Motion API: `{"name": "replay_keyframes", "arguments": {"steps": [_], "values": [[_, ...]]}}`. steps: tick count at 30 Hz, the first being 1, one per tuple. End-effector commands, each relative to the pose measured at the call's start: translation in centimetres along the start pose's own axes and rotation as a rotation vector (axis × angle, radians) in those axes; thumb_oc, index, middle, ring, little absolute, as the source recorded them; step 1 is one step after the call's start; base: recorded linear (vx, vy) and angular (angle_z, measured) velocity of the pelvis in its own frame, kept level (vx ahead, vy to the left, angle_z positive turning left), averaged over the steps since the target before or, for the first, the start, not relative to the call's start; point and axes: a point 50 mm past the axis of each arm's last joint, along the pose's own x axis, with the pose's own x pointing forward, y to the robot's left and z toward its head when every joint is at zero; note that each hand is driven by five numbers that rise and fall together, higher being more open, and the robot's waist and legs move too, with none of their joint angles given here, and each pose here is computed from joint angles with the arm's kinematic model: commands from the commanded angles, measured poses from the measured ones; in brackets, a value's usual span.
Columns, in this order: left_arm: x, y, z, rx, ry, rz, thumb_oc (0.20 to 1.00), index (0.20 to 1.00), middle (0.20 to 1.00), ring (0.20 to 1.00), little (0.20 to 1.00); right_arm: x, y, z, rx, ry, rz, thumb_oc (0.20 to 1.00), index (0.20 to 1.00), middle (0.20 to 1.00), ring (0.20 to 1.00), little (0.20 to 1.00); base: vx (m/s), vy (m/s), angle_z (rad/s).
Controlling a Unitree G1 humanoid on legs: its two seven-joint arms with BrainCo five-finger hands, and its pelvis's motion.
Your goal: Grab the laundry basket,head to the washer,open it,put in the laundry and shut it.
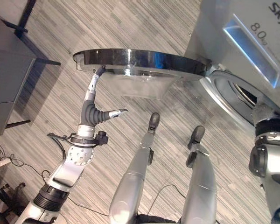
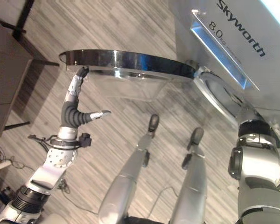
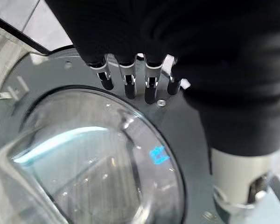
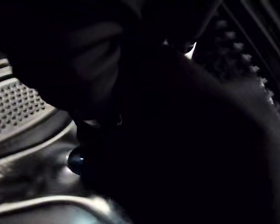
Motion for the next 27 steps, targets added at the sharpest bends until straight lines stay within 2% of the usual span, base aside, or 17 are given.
{"name": "replay_keyframes", "arguments": {"steps": [1, 2, 4, 7, 10, 11, 12, 16, 17, 20, 21, 24, 25, 27], "values": [[0.4, -0.9, 0.6, -0.091, -0.041, -0.010, 1.000, 1.000, 1.000, 1.000, 1.000, 0.7, 5.0, 11.2, -0.155, -0.461, 0.246, 1.000, 1.000, 1.000, 1.000, 1.000, 0.00, 0.001, 0.09], [0.4, -0.8, 0.5, -0.080, -0.041, -0.008, 1.000, 1.000, 1.000, 1.000, 1.000, -0.3, 5.8, 9.9, -0.258, -0.468, 0.328, 1.000, 1.000, 1.000, 1.000, 1.000, 0.00, -0.004, 0.07], [0.5, -0.6, 0.3, -0.057, -0.033, -0.003, 1.000, 1.000, 1.000, 1.000, 1.000, -2.2, 6.3, 6.8, -0.328, -0.437, 0.403, 1.000, 1.000, 1.000, 1.000, 1.000, 0.00, -0.007, 0.02], [0.8, -0.5, -0.2, -0.031, -0.010, 0.020, 1.000, 1.000, 1.000, 1.000, 1.000, -6.4, 4.9, 0.6, -0.308, -0.335, 0.456, 1.000, 1.000, 1.000, 1.000, 1.000, 0.00, 0.011, -0.04], [0.6, -0.4, -0.4, -0.005, -0.014, 0.026, 1.000, 1.000, 1.000, 1.000, 1.000, -10.2, 1.9, -4.1, -0.262, -0.200, 0.487, 1.000, 1.000, 1.000, 1.000, 1.000, -0.02, 0.048, 0.00], [0.4, -0.4, -0.5, -0.001, -0.007, 0.022, 1.000, 1.000, 1.000, 1.000, 1.000, -10.5, 1.5, -4.3, -0.267, -0.194, 0.485, 1.000, 1.000, 1.000, 1.000, 1.000, 0.00, 0.085, -0.01], [0.3, -0.4, -0.5, 0.007, -0.008, 0.029, 1.000, 1.000, 1.000, 1.000, 1.000, -13.1, 0.2, -6.5, -0.280, -0.128, 0.558, 1.000, 1.000, 1.000, 1.000, 1.000, 0.08, 0.061, -0.03], [-0.4, -0.6, -0.9, 0.026, 0.015, 0.042, 1.000, 1.000, 1.000, 1.000, 1.000, -18.5, -3.6, -10.7, -0.398, 0.030, 0.731, 1.000, 1.000, 1.000, 1.000, 1.000, -0.01, 0.093, -0.15], [-0.4, -0.6, -0.9, 0.026, 0.016, 0.042, 1.000, 1.000, 1.000, 1.000, 1.000, -18.5, -3.7, -10.7, -0.399, 0.031, 0.731, 1.000, 1.000, 1.000, 1.000, 1.000, -0.02, 0.071, -0.10], [-1.1, -0.6, -1.5, 0.047, 0.050, 0.058, 1.000, 1.000, 1.000, 1.000, 1.000, -21.8, -6.8, -12.9, -0.505, 0.147, 0.889, 1.000, 1.000, 1.000, 1.000, 1.000, 0.00, 0.109, -0.11], [-1.4, -0.7, -1.9, 0.051, 0.070, 0.060, 1.000, 1.000, 1.000, 1.000, 1.000, -23.2, -9.5, -14.8, -0.575, 0.293, 0.913, 1.000, 1.000, 1.000, 1.000, 1.000, 0.02, 0.129, -0.25], [-1.6, -0.4, -2.5, 0.048, 0.099, 0.070, 1.000, 1.000, 1.000, 1.000, 1.000, -24.6, -13.8, -16.5, -0.750, 0.418, 0.984, 1.000, 1.000, 1.000, 1.000, 1.000, 0.03, 0.096, -0.24], [-1.7, -0.4, -2.5, 0.048, 0.102, 0.070, 1.000, 1.000, 1.000, 1.000, 1.000, -24.7, -13.9, -16.5, -0.752, 0.421, 0.986, 1.000, 1.000, 1.000, 1.000, 1.000, 0.04, 0.077, -0.10], [-1.9, 0.0, -2.7, 0.038, 0.118, 0.079, 1.000, 1.000, 1.000, 1.000, 1.000, -25.0, -16.5, -16.9, -0.838, 0.487, 1.016, 1.000, 1.000, 1.000, 1.000, 1.000, -0.01, 0.144, -0.08]]}}
